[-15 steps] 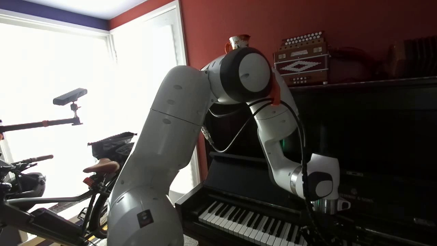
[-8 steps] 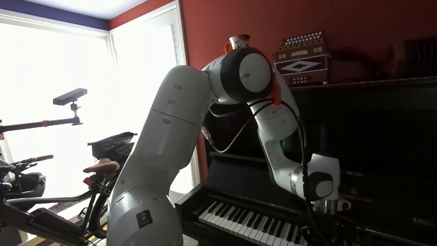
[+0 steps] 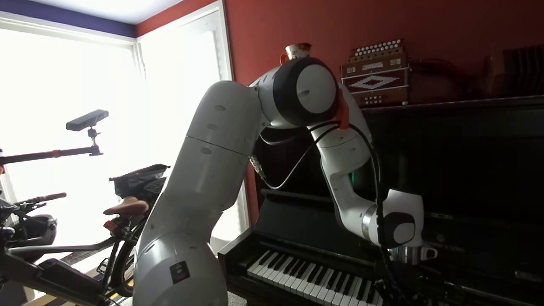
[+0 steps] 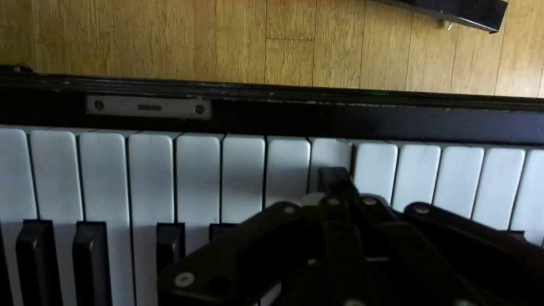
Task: Press a white key in the middle of the piano
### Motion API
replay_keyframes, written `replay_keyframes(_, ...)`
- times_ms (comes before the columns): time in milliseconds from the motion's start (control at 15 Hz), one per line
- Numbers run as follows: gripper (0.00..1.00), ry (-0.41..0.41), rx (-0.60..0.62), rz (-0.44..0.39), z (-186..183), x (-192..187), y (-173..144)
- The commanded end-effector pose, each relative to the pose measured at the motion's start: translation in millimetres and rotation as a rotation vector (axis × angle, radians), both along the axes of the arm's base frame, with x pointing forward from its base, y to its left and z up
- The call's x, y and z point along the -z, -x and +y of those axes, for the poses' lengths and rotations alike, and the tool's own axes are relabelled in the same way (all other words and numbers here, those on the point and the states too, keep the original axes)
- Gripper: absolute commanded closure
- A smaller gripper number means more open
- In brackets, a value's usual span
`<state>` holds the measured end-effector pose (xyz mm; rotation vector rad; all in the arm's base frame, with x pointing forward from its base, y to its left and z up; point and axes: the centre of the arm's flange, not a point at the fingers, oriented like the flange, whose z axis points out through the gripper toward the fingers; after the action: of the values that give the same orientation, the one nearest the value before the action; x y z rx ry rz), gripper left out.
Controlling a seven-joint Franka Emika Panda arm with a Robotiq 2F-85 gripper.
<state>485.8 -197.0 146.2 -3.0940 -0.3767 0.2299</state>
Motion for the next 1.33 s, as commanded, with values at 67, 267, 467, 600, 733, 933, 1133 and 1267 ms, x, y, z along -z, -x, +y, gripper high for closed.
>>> replay_keyframes(67, 1.0, 0.018, -0.009, -0.007, -0.3, -16.7, 4.6)
replay_keyframes(267, 1.0, 0.024, -0.007, -0.017, 0.7, -25.1, 4.5)
replay_keyframes(467, 0.72, 0.027, -0.005, -0.028, 2.2, -34.0, 4.9)
replay_keyframes(600, 0.58, 0.027, -0.001, -0.033, 2.8, -39.0, 5.3)
replay_keyframes(733, 0.44, 0.025, 0.0, -0.037, 3.6, -45.1, 6.9)
replay_keyframes(933, 0.2, 0.029, 0.006, -0.038, 4.7, -55.0, 11.1)
replay_keyframes(1133, 0.01, 0.032, 0.011, -0.042, 7.6, -68.7, 17.5)
replay_keyframes(1267, 0.0, 0.039, 0.016, -0.048, 9.9, -79.1, 21.7)
